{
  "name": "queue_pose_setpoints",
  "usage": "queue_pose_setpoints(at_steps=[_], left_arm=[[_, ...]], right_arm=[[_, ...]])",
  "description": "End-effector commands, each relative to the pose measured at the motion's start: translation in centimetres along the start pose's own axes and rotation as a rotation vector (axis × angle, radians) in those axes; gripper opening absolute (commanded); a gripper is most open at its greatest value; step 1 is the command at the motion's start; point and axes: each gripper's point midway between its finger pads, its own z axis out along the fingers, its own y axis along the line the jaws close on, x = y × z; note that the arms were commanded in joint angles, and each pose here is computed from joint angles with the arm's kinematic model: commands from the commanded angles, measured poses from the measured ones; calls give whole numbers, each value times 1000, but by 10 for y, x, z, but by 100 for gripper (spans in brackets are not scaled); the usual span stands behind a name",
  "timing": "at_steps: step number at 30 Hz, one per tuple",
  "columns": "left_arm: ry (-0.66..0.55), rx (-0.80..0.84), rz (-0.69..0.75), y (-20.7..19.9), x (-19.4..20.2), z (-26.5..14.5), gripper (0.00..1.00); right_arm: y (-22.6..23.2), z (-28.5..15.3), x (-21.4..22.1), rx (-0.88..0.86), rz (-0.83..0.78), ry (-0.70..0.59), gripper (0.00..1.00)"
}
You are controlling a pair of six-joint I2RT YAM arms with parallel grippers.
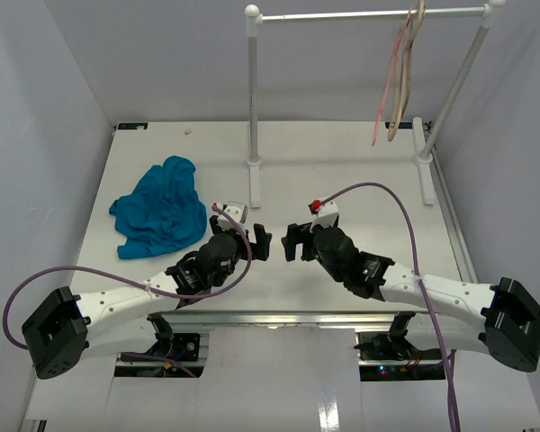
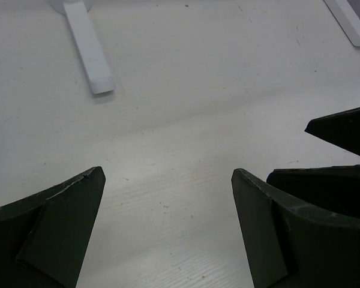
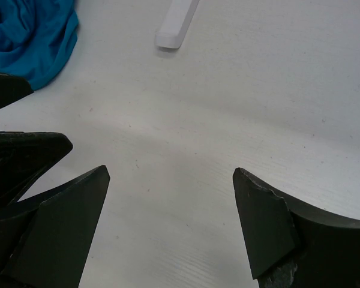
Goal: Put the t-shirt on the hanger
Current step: Move the T-shirt to the center of the board.
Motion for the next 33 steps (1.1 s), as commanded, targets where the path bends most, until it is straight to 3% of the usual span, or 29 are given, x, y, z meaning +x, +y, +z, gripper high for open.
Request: queue_pose_setpoints(at_steps=[1, 11, 19, 22, 26, 33], left_arm=[[-35, -9, -12, -1, -15, 1, 98], [-66, -86, -31, 12, -21, -1, 98], [86, -577, -187, 140, -10, 11, 92], [105, -671, -238, 172, -6, 8, 91], [127, -673, -300, 194, 6, 11, 74], [266, -659, -263, 199, 43, 35, 71]], right_arm=[[7, 1, -25, 0, 40, -50, 90], [9, 0, -24, -18, 49, -54, 90], [20, -1, -22, -90, 21, -52, 94], [23, 0, -19, -110, 16, -47, 95], [21, 4, -13, -86, -3, -20, 95], [23, 5, -14, -84, 0, 4, 95]])
